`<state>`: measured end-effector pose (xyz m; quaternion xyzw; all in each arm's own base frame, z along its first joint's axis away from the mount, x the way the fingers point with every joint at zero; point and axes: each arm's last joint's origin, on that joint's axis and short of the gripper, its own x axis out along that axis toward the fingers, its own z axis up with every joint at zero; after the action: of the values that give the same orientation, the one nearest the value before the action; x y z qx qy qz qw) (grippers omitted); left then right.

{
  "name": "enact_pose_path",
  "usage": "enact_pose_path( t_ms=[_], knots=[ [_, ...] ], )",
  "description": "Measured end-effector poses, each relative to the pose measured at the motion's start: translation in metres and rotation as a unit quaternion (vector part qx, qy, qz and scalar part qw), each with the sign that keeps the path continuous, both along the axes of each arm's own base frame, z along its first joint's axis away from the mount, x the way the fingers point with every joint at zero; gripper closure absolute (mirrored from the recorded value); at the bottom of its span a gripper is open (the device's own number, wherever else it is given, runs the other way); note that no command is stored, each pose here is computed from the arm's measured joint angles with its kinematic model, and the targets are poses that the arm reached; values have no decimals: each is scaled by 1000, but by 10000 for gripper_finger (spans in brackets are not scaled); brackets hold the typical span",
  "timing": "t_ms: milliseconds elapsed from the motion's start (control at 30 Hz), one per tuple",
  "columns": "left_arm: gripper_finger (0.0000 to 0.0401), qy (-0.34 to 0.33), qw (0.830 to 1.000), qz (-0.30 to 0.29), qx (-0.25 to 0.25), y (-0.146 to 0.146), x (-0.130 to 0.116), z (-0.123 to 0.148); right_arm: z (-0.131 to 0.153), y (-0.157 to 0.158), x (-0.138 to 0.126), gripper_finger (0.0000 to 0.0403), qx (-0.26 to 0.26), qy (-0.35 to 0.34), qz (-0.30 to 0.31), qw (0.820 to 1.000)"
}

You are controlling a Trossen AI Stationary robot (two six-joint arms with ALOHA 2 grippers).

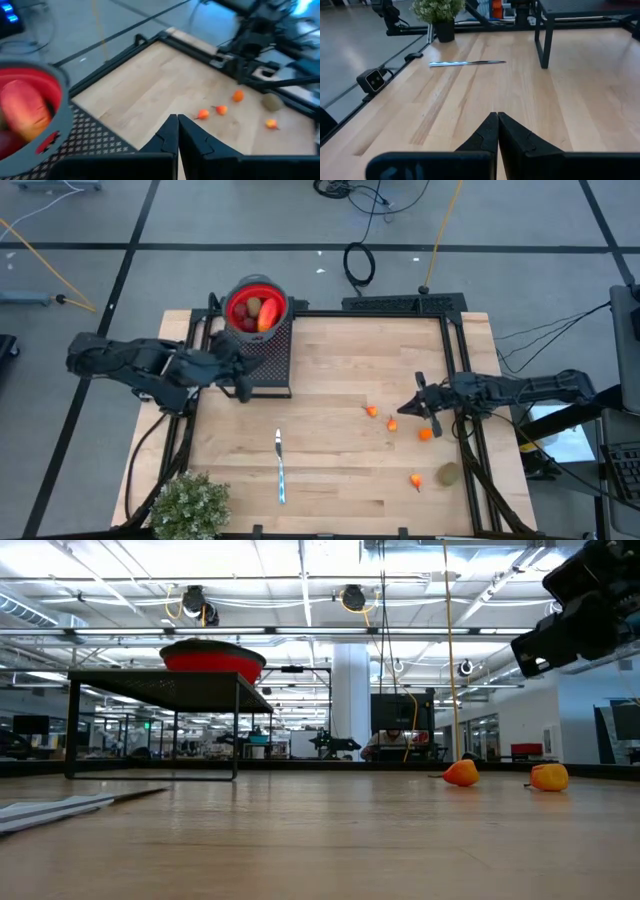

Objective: Pick & Place Fruit
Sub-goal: Put the orange into the red strainer bowl on the shelf

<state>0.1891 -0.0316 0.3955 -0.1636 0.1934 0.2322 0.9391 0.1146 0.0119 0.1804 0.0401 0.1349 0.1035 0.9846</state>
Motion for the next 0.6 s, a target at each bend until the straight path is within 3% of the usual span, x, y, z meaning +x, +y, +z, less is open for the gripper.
enact_pose_path(
  t_ms=[333, 600],
  knots=[
    [400, -79, 992, -96, 15, 7, -28, -38, 27, 2, 23, 402, -4, 59, 0, 998],
    [399, -104, 986, -133, 12, 11, -51, -67, 51, 8, 41, 402, -22, 177, 8, 984]
  ],
)
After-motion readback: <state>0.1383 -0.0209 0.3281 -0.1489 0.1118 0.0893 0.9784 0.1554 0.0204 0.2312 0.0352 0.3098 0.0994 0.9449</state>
